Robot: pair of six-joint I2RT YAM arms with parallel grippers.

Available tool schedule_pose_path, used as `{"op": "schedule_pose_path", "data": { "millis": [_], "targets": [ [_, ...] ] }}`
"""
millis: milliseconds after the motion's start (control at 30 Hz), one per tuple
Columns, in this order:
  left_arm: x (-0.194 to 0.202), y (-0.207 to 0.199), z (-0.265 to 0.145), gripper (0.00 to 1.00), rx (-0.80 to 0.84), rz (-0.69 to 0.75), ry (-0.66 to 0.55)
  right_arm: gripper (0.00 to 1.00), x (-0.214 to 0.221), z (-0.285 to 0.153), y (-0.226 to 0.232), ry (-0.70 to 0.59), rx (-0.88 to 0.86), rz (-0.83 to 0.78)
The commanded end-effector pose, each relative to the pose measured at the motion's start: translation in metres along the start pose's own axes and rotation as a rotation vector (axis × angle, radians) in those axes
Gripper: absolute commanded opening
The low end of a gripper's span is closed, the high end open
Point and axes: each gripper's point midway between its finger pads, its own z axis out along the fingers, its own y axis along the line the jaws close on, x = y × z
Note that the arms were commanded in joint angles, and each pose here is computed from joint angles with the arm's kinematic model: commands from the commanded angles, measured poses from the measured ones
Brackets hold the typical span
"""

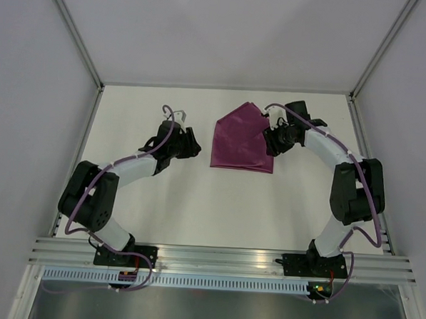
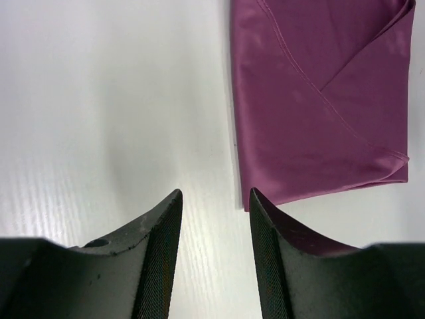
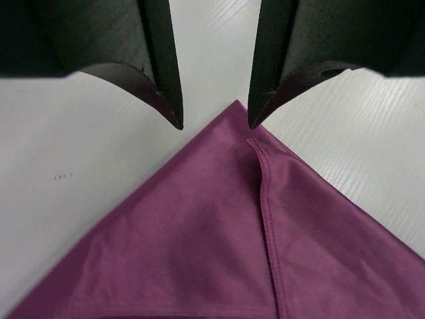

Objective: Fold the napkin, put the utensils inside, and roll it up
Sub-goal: Roll the napkin at the center of the board.

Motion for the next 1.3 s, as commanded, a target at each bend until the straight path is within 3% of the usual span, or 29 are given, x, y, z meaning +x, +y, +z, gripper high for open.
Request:
{"op": "schedule_pose_path", "data": {
  "millis": [0, 267, 600, 1267],
  "targets": [
    [-0.034, -0.012, -0.028, 0.51, 0.020, -0.034, -0.111, 0.51, -0.032, -0.009, 0.006, -0.096, 0.007, -0.279],
    [-0.083, -0.027, -0.067, 0.53, 0.029, 0.039, -0.232, 0.57, -0.023, 0.017, 0.049, -0.076, -0.096, -0.597],
    [-0.109, -0.032, -0.090, 0.55, -0.002, 0.095, -0.268, 0.61, -0.007, 0.044, 0.098, -0.094, -0.159, -0.866],
    [-0.108, -0.036, -0.091, 0.56, 0.023, 0.174, -0.246, 0.58, 0.015, 0.095, 0.092, 0.053, -0.235, -0.918]
  ]
}}
